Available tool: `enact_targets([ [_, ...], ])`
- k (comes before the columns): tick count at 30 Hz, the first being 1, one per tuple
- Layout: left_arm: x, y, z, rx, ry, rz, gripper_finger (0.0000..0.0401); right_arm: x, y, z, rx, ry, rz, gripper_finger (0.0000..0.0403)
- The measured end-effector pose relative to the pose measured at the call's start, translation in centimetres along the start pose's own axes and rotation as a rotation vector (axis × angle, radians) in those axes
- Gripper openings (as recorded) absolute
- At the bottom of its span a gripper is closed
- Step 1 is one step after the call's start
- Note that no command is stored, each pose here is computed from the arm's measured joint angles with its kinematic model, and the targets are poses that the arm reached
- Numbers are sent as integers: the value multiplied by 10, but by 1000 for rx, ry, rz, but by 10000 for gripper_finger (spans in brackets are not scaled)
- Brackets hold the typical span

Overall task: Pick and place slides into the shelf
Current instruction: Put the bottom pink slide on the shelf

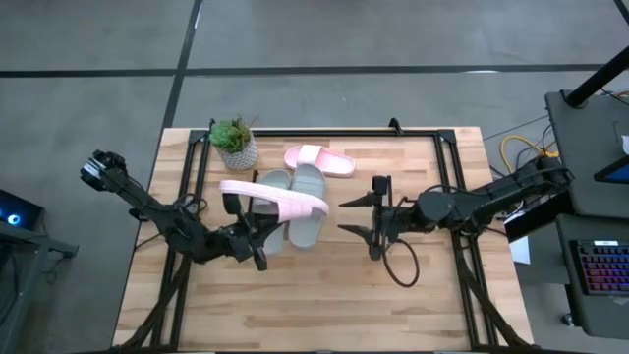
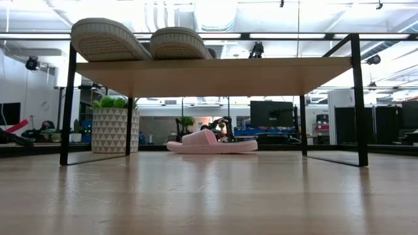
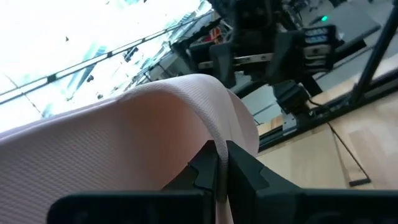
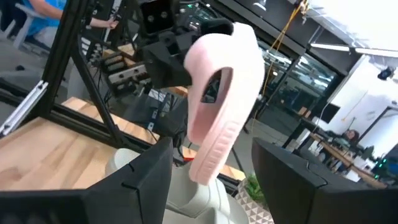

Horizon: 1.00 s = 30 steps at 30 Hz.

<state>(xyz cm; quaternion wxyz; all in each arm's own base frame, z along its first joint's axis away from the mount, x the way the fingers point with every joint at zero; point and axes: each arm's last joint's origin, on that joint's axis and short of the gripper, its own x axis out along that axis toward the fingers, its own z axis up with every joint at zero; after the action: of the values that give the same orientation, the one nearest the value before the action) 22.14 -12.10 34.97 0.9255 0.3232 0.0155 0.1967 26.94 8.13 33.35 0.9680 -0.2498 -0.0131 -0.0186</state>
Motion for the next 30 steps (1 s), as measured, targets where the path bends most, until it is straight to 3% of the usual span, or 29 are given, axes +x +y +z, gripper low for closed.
enact_targets([
  [7,0,15,-4,-123,17,29,0,-1,2,1,-60,-2,4,209],
  [11,0,22,-6,-237,21,18,0,-1,3,1,-155,0,6,209],
  [17,1,32,-9,-399,16,-22,0,-4,12,2,-434,15,51,209],
  [22,-3,50,-11,-589,4,-34,0,-6,14,1,-698,93,-5,209],
  [30,-4,61,-18,-759,2,-125,0,-6,13,1,-958,104,-7,209],
])
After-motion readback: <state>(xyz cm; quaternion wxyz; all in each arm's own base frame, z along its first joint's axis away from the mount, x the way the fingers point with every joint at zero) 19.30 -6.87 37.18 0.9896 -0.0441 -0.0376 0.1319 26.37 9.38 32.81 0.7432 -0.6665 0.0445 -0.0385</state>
